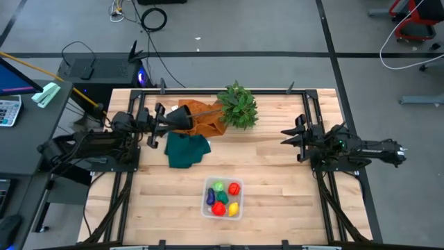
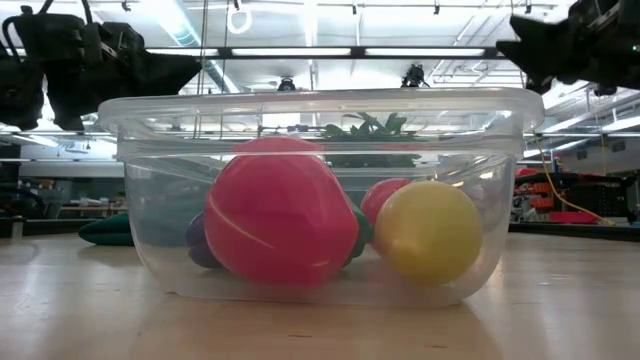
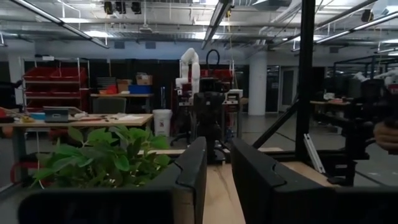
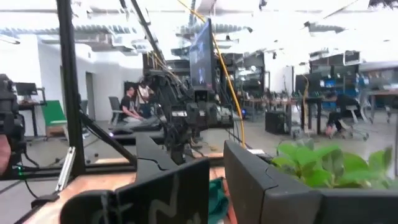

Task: Pick and placing Produce into tupperware
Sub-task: Return to Home Position

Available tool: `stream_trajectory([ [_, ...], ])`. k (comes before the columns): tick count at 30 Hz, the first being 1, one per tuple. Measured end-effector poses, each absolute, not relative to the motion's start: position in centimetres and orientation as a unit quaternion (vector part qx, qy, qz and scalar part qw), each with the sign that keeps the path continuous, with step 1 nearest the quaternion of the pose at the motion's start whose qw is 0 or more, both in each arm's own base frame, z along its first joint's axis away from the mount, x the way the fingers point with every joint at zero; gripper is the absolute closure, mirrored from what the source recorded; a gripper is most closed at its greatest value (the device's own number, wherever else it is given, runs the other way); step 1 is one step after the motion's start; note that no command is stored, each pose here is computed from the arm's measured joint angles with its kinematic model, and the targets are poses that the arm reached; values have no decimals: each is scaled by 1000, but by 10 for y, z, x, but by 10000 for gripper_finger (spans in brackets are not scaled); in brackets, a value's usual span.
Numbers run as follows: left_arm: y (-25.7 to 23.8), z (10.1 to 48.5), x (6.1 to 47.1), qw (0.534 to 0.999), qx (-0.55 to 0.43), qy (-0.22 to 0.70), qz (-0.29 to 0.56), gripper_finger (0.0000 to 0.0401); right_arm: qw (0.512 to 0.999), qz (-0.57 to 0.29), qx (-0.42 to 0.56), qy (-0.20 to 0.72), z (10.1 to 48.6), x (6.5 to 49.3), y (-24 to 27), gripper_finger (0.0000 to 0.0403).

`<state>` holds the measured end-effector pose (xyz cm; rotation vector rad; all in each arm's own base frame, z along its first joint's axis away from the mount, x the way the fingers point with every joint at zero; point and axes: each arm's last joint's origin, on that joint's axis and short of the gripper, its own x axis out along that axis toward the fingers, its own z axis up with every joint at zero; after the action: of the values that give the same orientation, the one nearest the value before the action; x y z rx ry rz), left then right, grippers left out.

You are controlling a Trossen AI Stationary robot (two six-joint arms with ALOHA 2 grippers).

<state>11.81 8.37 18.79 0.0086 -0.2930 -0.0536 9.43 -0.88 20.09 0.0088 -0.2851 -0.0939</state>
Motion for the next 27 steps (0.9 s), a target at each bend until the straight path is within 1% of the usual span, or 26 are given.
stream_trajectory([
  [11,90,185,115,991,3,-131,-4,319,993,-56,34,-94,191,93,-9,403],
  [15,96,184,110,992,6,-127,19,325,994,-56,40,-85,189,93,-9,403],
  [19,98,187,105,991,1,-135,24,333,995,-57,41,-76,187,94,-9,403],
  [22,93,190,106,990,-1,-144,8,334,995,-57,41,-76,187,94,-9,403],
  [25,81,195,113,986,24,-161,-26,333,995,-57,41,-76,187,94,-9,403],
  [27,72,197,118,983,46,-175,-29,334,995,-57,41,-76,187,94,-9,403],
])
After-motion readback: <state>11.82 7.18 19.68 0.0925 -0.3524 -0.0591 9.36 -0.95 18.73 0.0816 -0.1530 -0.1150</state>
